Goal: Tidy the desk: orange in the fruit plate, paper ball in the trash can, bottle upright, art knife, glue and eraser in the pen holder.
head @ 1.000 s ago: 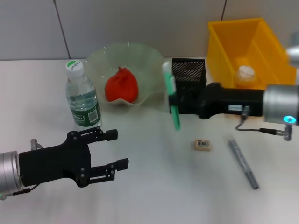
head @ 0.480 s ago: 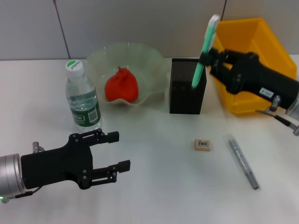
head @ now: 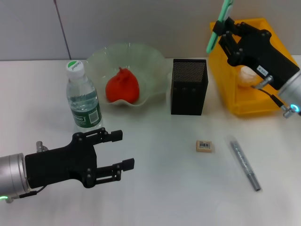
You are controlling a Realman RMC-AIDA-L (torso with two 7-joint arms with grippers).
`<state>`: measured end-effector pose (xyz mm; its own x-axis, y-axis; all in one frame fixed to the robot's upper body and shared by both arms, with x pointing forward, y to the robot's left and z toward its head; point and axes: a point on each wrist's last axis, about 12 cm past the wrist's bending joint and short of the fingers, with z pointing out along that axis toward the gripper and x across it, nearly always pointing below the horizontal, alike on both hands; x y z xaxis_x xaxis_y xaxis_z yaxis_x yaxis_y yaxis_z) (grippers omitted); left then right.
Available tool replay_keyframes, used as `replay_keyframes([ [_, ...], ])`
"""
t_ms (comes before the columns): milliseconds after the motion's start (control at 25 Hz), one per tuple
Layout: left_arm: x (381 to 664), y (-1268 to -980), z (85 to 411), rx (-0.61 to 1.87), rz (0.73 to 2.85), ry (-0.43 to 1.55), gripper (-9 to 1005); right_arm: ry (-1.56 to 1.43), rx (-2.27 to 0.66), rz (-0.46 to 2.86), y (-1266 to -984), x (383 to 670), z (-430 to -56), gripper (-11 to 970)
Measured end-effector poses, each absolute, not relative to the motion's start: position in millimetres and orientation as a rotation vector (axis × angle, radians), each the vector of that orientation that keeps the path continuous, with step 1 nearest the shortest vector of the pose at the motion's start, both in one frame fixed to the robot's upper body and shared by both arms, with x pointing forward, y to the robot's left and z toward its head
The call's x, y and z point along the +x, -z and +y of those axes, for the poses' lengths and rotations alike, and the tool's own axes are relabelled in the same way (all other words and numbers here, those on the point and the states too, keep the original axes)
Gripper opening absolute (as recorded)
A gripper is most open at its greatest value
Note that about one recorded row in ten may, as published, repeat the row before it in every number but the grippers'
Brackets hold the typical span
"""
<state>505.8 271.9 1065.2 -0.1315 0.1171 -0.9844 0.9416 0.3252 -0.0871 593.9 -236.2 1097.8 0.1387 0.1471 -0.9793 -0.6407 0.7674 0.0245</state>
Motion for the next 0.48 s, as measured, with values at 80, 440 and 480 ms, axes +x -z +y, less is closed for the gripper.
replay_keyframes([
  [80, 506.7, -1065.8, 272.1, 0.984, 1.526, 0.97, 752, -0.545, -0.444, 1.35, -1094.5, 602.0, -231.1, 171],
  [440, 510.8, -1064.5, 273.7, 0.955, 1.56, 0.953, 752, -0.527, -0.483, 1.429, -1093.1, 618.7, -211.6, 171],
  [480, 510.9, -1064.0, 274.4, 0.953, 1.565, 0.948, 752, -0.528, -0.506, 1.449, -1091.3, 619.9, -207.4, 171],
])
